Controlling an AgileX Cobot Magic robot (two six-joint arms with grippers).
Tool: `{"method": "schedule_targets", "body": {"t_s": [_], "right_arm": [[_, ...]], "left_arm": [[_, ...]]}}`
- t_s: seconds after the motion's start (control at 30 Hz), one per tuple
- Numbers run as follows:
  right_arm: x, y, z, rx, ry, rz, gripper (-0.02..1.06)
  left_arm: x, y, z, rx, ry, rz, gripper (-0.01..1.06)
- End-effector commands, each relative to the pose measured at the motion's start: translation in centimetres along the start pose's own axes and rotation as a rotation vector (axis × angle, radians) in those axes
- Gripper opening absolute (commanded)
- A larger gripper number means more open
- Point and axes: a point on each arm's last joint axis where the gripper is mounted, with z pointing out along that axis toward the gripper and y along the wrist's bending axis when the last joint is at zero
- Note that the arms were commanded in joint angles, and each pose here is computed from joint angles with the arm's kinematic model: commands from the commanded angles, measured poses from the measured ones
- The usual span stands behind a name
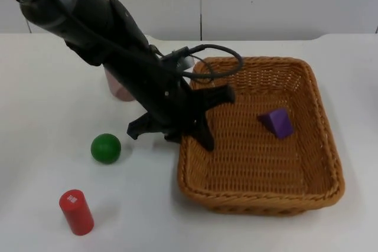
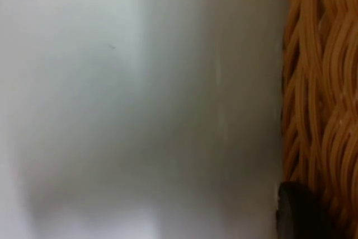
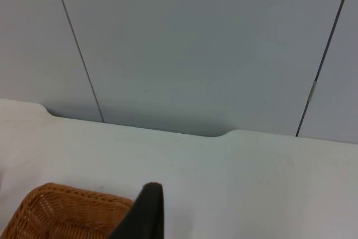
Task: Pick up the basket with the left hand and place the triangular block into the basket with the right hand.
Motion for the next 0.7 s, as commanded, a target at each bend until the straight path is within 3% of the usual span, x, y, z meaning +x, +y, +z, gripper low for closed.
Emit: {"method": "schedule_targets", "body": {"t_s": [0.0, 0.17, 0.27, 0.3, 0.37, 0.6, 0.67], "right_arm": [[0.0, 0.0, -0.4, 0.005, -0.005, -0.017, 1.04], [0.0, 0.0, -0.4, 0.005, -0.005, -0.017, 1.04], [0.0, 0.0, -0.4, 0.005, -0.005, -0.017, 1.04], [0.0, 0.0, -0.4, 0.005, -0.005, -0.017, 1.04], [0.0, 0.0, -0.4, 0.005, -0.005, -0.017, 1.04], [0.0, 0.0, -0.4, 0.005, -0.005, -0.017, 1.04], [0.0, 0.0, -0.4, 0.005, -0.005, -0.017, 1.04]], "left_arm": [[-0.4, -0.3, -0.5, -0.002, -0.022, 0.017, 0.02], [-0.5, -0.3, -0.6, -0.002, -0.035, 0.016, 0.33], [-0.5, -0.6, -0.9, 0.006, -0.026, 0.02, 0.76], [-0.5, -0.6, -0.9, 0.006, -0.026, 0.02, 0.76], [-0.5, -1.0, -1.6, 0.016, -0.036, 0.029, 1.05], [-0.9, -2.6, -4.6, 0.022, -0.095, 0.092, 1.05], [-1.1, -3.5, -7.0, -0.009, -0.139, 0.122, 1.05]]}}
